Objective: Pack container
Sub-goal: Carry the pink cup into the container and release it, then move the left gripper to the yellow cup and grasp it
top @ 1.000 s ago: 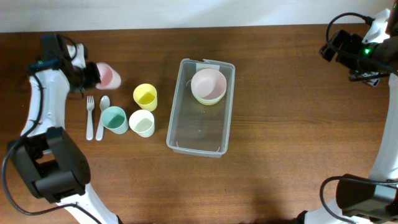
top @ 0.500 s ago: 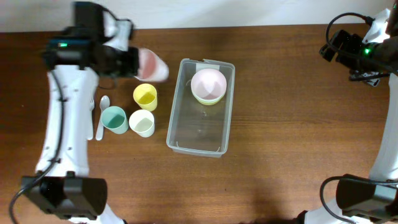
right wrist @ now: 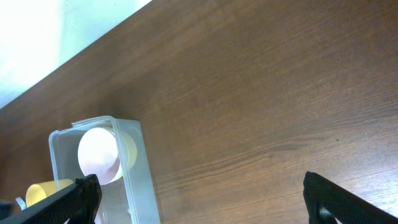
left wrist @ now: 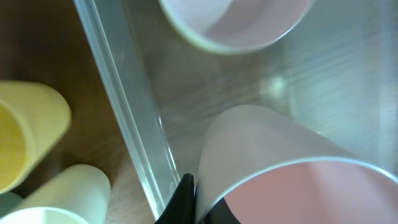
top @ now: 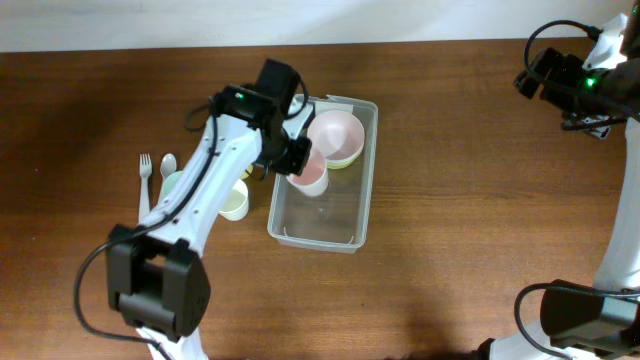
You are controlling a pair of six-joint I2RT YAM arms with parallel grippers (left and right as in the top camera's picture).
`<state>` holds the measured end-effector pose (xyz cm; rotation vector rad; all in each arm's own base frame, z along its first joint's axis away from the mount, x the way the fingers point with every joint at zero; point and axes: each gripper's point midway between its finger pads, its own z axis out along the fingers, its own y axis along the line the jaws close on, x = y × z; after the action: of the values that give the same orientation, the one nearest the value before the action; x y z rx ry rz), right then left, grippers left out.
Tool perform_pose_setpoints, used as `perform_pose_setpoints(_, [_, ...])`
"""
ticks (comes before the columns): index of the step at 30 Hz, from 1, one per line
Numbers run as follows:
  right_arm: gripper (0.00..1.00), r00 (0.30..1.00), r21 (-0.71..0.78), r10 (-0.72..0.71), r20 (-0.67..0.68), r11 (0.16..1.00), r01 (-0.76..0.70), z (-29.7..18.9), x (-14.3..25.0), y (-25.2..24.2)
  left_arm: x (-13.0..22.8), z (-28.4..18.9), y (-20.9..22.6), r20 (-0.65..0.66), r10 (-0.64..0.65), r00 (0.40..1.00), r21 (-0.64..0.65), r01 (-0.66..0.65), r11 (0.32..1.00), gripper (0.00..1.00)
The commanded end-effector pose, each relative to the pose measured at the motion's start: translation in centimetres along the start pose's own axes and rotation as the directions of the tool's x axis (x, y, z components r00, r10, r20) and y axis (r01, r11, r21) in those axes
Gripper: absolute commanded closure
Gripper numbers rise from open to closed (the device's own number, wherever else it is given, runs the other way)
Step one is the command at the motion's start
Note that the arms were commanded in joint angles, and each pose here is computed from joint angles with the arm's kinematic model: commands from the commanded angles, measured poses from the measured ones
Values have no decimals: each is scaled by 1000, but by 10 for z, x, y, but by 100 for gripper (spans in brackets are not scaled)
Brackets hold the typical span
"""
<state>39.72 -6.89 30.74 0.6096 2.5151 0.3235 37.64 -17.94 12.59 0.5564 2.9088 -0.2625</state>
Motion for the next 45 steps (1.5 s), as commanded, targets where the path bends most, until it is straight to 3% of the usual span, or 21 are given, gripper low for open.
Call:
perform_pose_setpoints(1, [1,1000,1,9,-3,1000,-9,2,-1,-2,4,14,14,-27,-22,999,-59,21,998,99])
perform_pose_setpoints(14, [1,1000,1,9,-3,1000,-9,2,-1,-2,10,94,31,-141,-38,989,-97,25,995,95])
perform_pose_setpoints(16, [1,1000,1,9,-3,1000,-9,2,-1,-2,7,94,31,-129,-37,991,-97,24,995,90])
perform_pose_setpoints(20, [1,1000,1,9,-3,1000,-9,2,-1,-2,-7,79,28,-83,-30,996,-94,22,995,70])
perform_pose_setpoints(28, [1,1000,1,9,-3,1000,-9,2,-1,-2,-47,-8,8,72,-8,997,-48,12,999,37])
perform_pose_setpoints(33, [1,1000,1,9,-3,1000,-9,2,-1,-2,-56,-53,10,150,3,989,-90,11,996,34])
perform_pose_setpoints(36, [1,1000,1,9,-3,1000,-9,2,-1,-2,-51,-68,29,159,1,987,-202,32,979,54])
perform_pose_setpoints(38, [1,1000,1,8,-3,1000,-8,2,-1,-2,-46,-74,49,149,-13,989,-288,56,956,55])
perform_pose_setpoints(39, [1,1000,1,9,-3,1000,-9,2,-1,-2,-45,-76,57,145,-22,989,-317,67,946,53])
perform_pose_setpoints(42, [1,1000,1,9,-3,1000,-9,2,-1,-2,-39,-80,88,149,-91,985,-359,140,923,35])
perform_pose_setpoints(45, [1,1000,1,9,-3,1000,-9,2,-1,-2,-34,-82,115,163,-186,969,-317,230,920,32])
